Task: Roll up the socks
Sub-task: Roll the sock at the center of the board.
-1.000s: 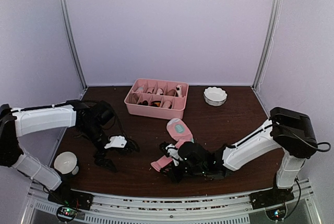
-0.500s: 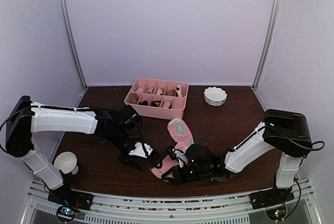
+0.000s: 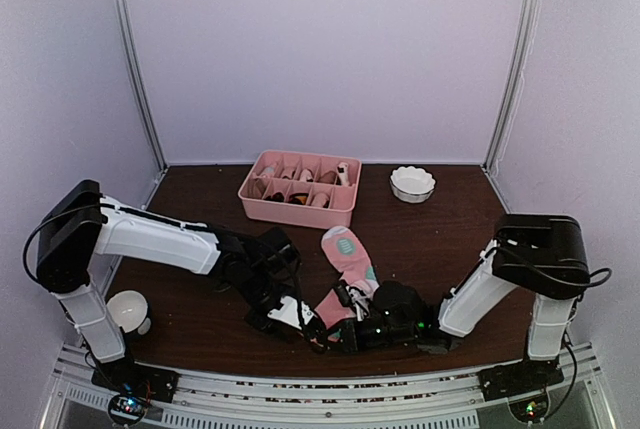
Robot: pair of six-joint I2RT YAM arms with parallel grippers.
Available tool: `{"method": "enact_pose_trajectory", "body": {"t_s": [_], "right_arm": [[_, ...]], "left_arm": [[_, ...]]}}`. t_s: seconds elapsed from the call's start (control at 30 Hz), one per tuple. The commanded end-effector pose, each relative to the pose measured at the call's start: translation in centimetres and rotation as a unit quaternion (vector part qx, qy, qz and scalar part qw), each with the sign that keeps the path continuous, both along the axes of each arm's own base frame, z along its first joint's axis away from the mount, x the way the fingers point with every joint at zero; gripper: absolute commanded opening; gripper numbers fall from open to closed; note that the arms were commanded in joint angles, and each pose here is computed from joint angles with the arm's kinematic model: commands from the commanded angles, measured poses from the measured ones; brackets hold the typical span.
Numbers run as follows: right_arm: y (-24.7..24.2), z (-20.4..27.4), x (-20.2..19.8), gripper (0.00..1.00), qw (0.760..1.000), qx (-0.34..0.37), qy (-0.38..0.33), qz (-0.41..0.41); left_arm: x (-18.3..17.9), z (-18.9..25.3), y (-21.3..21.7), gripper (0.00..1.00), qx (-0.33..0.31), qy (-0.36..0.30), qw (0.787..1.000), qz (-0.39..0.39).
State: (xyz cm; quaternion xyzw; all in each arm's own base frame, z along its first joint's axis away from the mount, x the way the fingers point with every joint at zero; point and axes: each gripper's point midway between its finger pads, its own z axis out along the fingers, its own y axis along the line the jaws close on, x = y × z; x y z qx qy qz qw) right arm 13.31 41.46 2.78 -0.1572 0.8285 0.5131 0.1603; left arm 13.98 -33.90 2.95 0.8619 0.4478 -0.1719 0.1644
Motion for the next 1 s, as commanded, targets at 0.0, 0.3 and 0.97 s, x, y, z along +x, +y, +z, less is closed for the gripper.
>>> {"method": "enact_pose_trajectory", "body": {"t_s": [0.0, 0.3, 0.97], "right_arm": [[-0.4, -0.5, -0.2, 0.00, 1.000, 0.012, 0.024, -0.005], [-0.6, -0.2, 0.0, 0.00, 0.999, 0.034, 0.040, -0.014], [-2.6, -2.0, 0.8, 0.38, 0.995, -0.097, -0.034, 0.007]], "left_arm": [[1.1, 0.4, -2.2, 0.49, -0.022, -0.030, 0.999, -0.007], [0.5, -1.1, -2.4, 0.38, -0.003, -0.041, 0.999, -0.024], [1.2, -2.4, 0.0, 0.00, 0.082, -0.036, 0.996, 0.026]]}}
